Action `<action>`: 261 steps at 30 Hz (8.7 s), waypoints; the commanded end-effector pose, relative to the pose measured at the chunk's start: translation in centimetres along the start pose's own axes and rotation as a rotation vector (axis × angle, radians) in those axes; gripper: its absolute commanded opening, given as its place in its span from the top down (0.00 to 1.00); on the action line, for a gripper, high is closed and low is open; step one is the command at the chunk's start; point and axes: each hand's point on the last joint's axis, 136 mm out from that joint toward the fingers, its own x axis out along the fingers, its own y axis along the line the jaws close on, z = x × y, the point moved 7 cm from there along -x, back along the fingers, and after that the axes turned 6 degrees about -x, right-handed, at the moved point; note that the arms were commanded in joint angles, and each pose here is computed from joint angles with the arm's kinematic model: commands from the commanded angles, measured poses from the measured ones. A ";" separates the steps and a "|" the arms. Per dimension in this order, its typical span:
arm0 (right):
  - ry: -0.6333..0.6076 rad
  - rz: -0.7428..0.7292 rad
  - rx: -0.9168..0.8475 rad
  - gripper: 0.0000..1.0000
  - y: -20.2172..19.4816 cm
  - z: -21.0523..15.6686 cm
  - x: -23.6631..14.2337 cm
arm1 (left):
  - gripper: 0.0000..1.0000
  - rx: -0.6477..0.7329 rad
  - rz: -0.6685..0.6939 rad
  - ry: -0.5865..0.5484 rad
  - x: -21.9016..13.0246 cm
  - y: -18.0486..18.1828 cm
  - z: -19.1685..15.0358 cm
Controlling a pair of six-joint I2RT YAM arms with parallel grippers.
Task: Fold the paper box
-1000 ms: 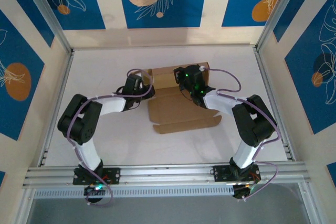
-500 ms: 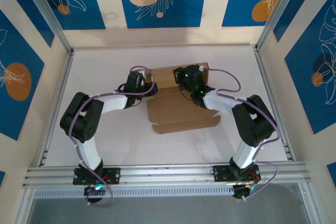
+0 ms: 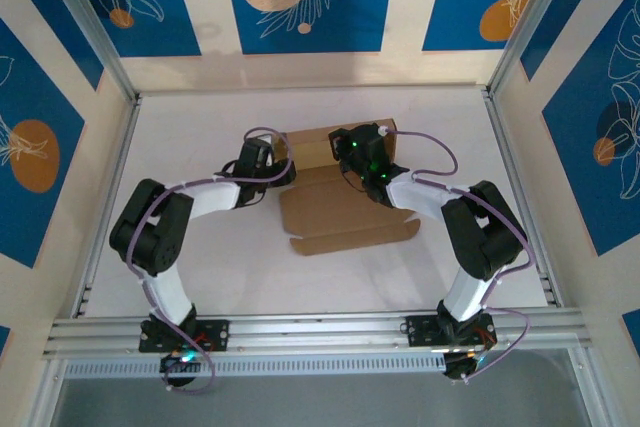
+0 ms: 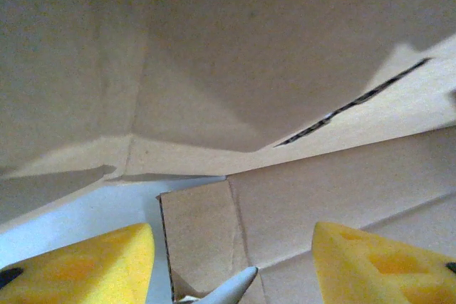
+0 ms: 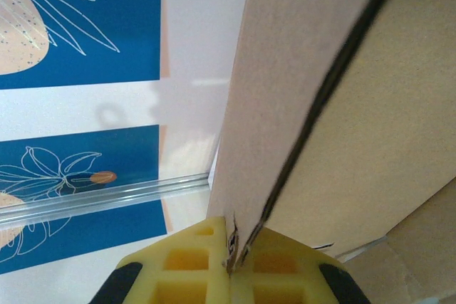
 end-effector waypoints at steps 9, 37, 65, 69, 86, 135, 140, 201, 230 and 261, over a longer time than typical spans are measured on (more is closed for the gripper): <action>0.017 -0.013 -0.011 1.00 -0.7 -0.9 0.0 | 0.40 -0.079 -0.017 0.039 1.4 0.3 -0.4; 0.062 -0.039 0.009 1.00 -1.8 -2.0 0.9 | 0.45 0.051 -0.117 0.072 1.7 -4.7 -0.8; 0.069 -0.111 -0.008 1.00 -2.8 0.9 -0.1 | 0.41 0.244 -0.169 0.067 -2.7 -6.1 0.4; 0.125 -0.156 -0.049 1.00 -3.4 1.7 -0.2 | 0.41 0.312 -0.183 0.011 -6.5 -5.6 2.2; 0.218 -0.121 -0.077 1.00 -2.7 3.1 -0.1 | 0.45 0.237 0.068 -0.024 -4.9 4.1 6.3; 0.311 -0.083 0.019 1.00 -1.4 3.8 2.3 | 0.32 0.546 -0.462 -0.006 -6.4 -3.5 -0.7; 0.328 -0.072 0.018 1.00 -0.9 3.0 2.5 | 0.31 0.547 -0.404 -0.028 -5.1 -4.1 0.3; 0.286 -0.004 0.161 1.00 2.3 -1.8 -0.3 | 0.45 0.565 -0.165 -0.314 -0.4 -5.2 -0.1; 0.338 0.020 0.156 0.49 5.6 -3.0 -3.3 | 0.84 0.583 0.000 -0.511 -2.6 -5.3 3.2; 0.820 0.164 -1.006 0.25 6.4 3.2 -0.9 | 0.82 0.755 -0.387 -0.183 -0.9 -3.2 5.4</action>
